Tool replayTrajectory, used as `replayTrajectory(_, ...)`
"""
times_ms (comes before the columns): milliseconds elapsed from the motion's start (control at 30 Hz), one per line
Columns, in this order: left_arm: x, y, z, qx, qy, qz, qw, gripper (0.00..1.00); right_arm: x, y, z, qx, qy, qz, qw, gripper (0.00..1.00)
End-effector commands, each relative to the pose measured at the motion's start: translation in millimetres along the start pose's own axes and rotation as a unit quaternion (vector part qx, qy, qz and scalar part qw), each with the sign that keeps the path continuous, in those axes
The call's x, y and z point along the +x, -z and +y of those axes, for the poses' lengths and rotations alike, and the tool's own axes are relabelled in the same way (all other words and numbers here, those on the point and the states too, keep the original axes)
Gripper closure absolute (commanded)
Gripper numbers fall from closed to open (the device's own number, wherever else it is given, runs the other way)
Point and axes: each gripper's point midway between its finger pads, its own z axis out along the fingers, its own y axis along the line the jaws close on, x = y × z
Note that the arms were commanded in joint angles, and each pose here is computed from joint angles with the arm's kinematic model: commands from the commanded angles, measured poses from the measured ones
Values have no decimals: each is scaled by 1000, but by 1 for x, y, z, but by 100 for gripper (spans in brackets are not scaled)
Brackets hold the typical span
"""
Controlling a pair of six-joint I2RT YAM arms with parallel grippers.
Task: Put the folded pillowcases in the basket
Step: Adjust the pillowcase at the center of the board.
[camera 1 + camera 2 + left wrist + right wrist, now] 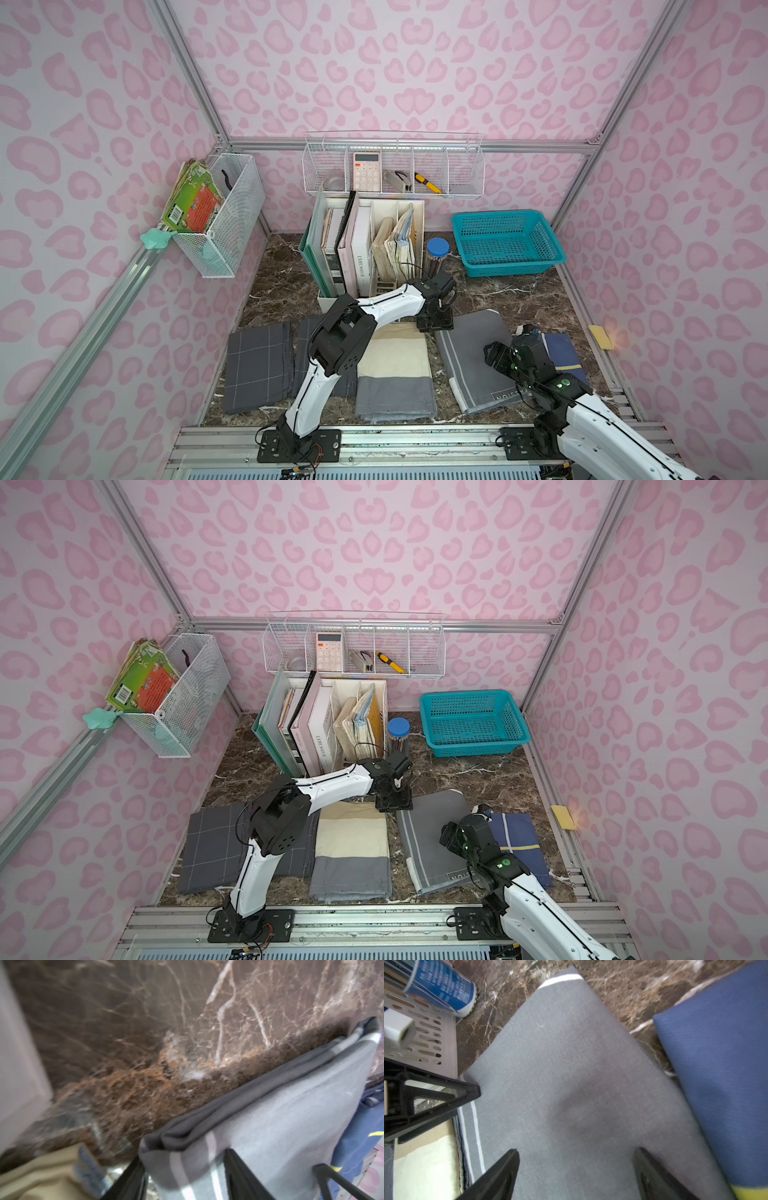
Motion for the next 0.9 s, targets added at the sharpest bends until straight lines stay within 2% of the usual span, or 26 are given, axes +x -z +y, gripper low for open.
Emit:
replayTrajectory(0, 4, 1, -10, 16, -19, 10, 1000, 56, 5, -8, 6, -16, -10, 16, 1000, 11)
replayTrajectory(100, 4, 10, -18, 26, -38, -5, 999, 71, 7, -16, 3, -11, -10, 30, 999, 10)
replayTrajectory(167, 6, 20, -23, 32, -49, -20, 998, 85, 6, -21, 2, -10, -11, 35, 999, 10)
replayTrajectory(267, 11, 39, -29, 31, -69, -53, 996, 94, -2, -25, 6, -15, -8, 29, 999, 10)
replayTrajectory(467, 31, 73, -38, 23, -97, -111, 989, 100, -28, -40, 19, -19, 13, 20, 1000, 10)
replayTrajectory(733, 49, 77, -6, -2, -70, -126, 989, 100, -58, -73, 64, -51, 51, 48, 996, 10)
replayTrajectory(867, 54, 71, 0, -10, -68, -114, 991, 100, -70, -76, 81, -61, 70, 44, 995, 10)
